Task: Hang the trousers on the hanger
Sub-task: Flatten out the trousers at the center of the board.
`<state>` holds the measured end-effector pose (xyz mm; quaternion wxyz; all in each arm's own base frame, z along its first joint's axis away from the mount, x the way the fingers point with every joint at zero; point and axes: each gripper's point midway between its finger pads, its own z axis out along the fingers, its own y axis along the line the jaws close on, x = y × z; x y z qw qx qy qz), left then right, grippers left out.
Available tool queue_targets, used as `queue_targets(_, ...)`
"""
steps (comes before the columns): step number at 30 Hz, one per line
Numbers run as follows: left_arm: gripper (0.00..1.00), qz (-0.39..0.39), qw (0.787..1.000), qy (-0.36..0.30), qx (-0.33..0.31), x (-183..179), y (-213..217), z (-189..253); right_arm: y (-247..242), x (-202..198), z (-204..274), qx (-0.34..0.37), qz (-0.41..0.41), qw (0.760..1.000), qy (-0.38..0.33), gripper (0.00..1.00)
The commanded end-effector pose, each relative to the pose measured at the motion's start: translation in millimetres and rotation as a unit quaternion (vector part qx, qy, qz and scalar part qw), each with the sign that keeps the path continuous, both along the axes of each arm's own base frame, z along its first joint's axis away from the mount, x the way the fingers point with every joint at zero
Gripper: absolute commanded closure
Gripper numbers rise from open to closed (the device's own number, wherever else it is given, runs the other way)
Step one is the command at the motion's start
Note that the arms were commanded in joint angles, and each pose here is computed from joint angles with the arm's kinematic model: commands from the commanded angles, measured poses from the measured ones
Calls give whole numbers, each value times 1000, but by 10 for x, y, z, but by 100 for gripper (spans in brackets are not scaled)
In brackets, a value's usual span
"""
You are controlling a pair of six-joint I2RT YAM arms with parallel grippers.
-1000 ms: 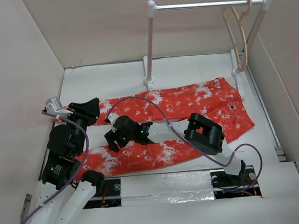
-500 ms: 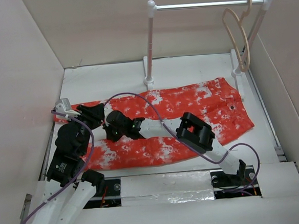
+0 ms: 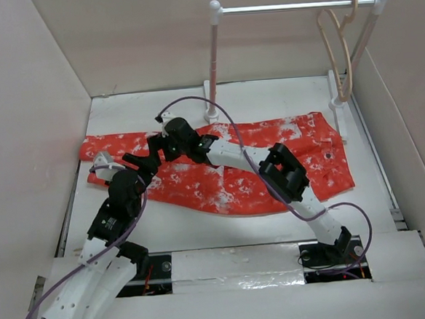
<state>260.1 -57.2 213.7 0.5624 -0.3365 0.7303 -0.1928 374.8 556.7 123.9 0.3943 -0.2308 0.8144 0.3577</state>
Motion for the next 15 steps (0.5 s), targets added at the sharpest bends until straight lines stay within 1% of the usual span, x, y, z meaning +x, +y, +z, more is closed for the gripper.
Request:
queue_targets(1,37,70,997,8,-23,30,193,-184,-140,-96,443,38,8,999,-19,6)
queue_targets(2,37,92,995,23,-30,8,258,-324,-283,-135,587,40,7,999,-24,4)
queue_targets(4,37,114,992,32,-32,-6,349,-434,-457,-193,713,38,8,999,-30,6)
queue_targets(5,37,127,991,40,-31,-21,398,-548,-591,-266,1066,56,6,997,-57,10)
queue_targets(6,37,140,989,39,-32,-24,436,-585,-739,-327,894,47,-4,997,-57,27)
queue_targets(7,36,159,986,42,-31,-23,521,-631,-845,-388,920,49,-8,997,-63,43)
queue_targets(8,35,171,983,54,-25,-19,572,-721,-955,-452,947,52,-14,996,-66,65)
queue_targets(9,35,177,982,60,-23,-7,603,-756,-1165,-598,953,53,-19,996,-67,85)
queue_targets(10,36,181,981,69,-19,6,635,-812,-1267,-672,941,54,-21,996,-67,100)
queue_targets(11,38,193,976,92,-27,26,703,-939,-1327,-804,938,56,-16,996,-67,100)
queue_targets(12,40,200,974,99,-36,43,741,-987,-1471,-890,1165,76,-21,993,-86,100)
queue_targets(13,42,204,972,103,-47,64,775,-1035,-1613,-1023,928,54,-22,995,-76,100)
queue_targets(14,45,208,971,103,-56,110,814,-1089,-1724,-1071,918,51,-28,995,-80,100)
queue_targets(15,45,226,966,105,-70,118,949,-1111,-1840,-1084,916,48,-52,993,-90,100)
